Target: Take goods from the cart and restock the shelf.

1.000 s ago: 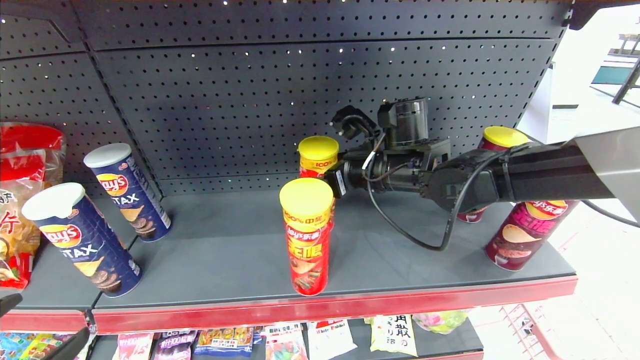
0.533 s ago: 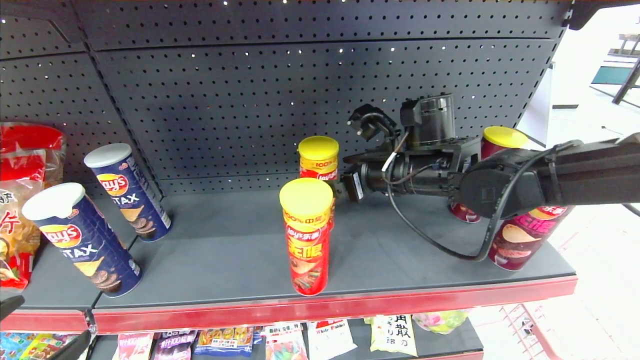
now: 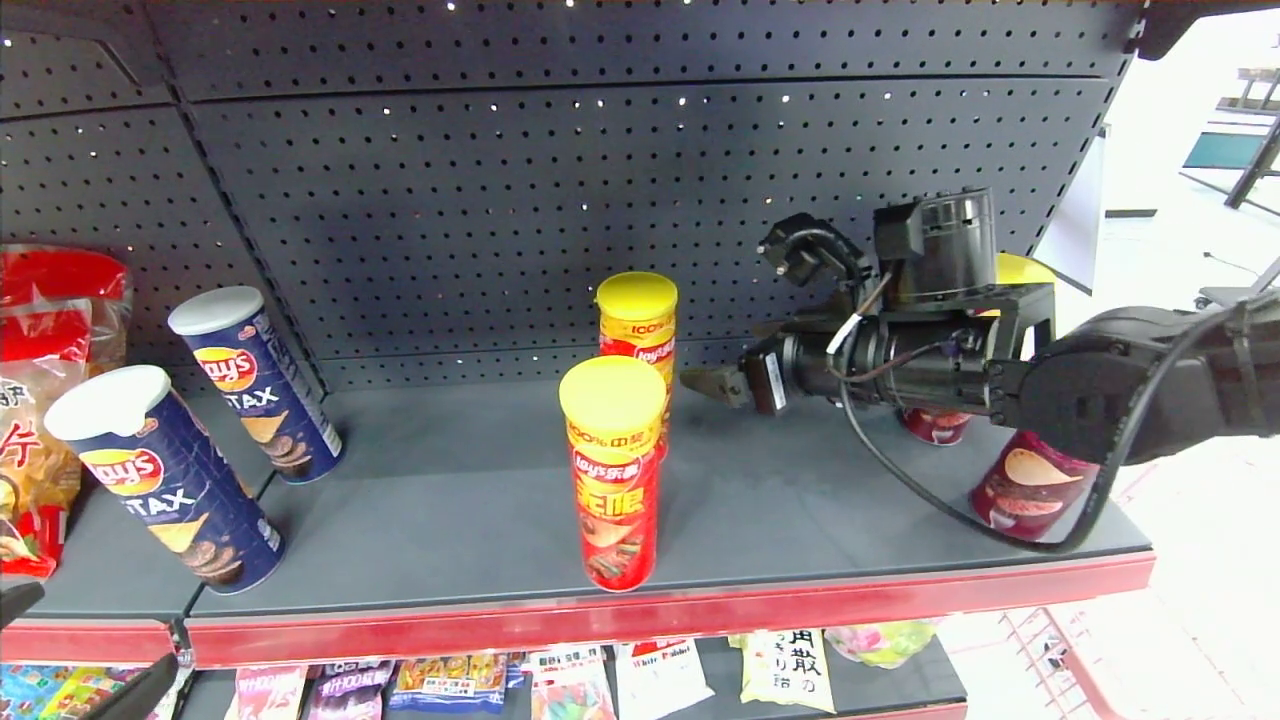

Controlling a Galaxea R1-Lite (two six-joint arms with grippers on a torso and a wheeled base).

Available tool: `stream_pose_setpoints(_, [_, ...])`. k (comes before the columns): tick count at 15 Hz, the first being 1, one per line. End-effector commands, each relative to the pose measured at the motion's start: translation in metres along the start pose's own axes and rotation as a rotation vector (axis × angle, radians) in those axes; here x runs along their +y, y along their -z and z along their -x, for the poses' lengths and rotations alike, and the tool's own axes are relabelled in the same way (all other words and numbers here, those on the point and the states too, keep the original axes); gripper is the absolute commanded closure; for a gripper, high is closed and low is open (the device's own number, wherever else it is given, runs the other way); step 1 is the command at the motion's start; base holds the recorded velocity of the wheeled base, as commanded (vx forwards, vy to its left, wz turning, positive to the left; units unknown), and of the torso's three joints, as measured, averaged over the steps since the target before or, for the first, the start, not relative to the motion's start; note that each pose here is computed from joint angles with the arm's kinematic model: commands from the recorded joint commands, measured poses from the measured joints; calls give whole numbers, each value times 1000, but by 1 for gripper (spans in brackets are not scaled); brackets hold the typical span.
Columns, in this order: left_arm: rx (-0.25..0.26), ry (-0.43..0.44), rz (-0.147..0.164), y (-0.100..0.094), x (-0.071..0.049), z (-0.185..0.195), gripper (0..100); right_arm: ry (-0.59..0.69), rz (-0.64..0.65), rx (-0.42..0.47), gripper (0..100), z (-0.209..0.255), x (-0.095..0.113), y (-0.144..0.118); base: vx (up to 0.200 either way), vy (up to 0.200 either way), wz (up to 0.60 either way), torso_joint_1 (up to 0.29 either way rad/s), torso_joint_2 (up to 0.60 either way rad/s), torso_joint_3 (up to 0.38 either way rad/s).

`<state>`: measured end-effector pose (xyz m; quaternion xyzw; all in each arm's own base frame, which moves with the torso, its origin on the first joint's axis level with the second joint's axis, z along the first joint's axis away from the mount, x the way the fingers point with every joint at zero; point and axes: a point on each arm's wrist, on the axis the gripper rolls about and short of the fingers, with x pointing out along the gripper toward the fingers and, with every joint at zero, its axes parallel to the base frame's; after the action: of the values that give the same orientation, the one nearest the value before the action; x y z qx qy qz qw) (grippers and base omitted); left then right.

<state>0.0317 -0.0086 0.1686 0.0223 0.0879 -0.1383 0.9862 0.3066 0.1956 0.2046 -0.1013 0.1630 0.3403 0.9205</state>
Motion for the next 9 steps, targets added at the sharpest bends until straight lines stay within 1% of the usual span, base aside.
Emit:
stream_pose_setpoints(1, [3, 9, -1, 0, 0, -1, 0, 38, -10, 2, 0, 25, -1, 3, 0, 0, 0, 0, 0, 0])
stream_pose_setpoints(2, [4, 18, -5, -1, 0, -1, 0, 50, -14, 21, 0, 38, 2, 10, 0, 0, 0, 0, 0, 0])
stream_pose_setpoints(4, [16, 24, -45, 1, 0, -2, 0, 38, -14, 54, 0, 67, 13, 28, 0, 0, 0, 0, 0, 0])
stream_pose_setpoints(5, [24, 24, -52, 2, 0, -3, 0, 31, -11, 55, 0, 79, 18, 32, 0, 0, 0, 0, 0, 0])
stream_pose_setpoints(7, [39, 25, -57, 2, 0, -5, 0, 11, 2, 31, 0, 120, 29, 45, 0, 0, 0, 0, 0, 0])
stream_pose_setpoints(8, [64, 28, -88, 3, 0, -9, 0, -11, 17, -7, 0, 155, 39, 56, 0, 0, 0, 0, 0, 0])
stream_pose_setpoints(9, [84, 33, -120, 4, 0, -13, 0, -18, 25, -42, 0, 177, 44, 64, 0, 0, 0, 0, 0, 0])
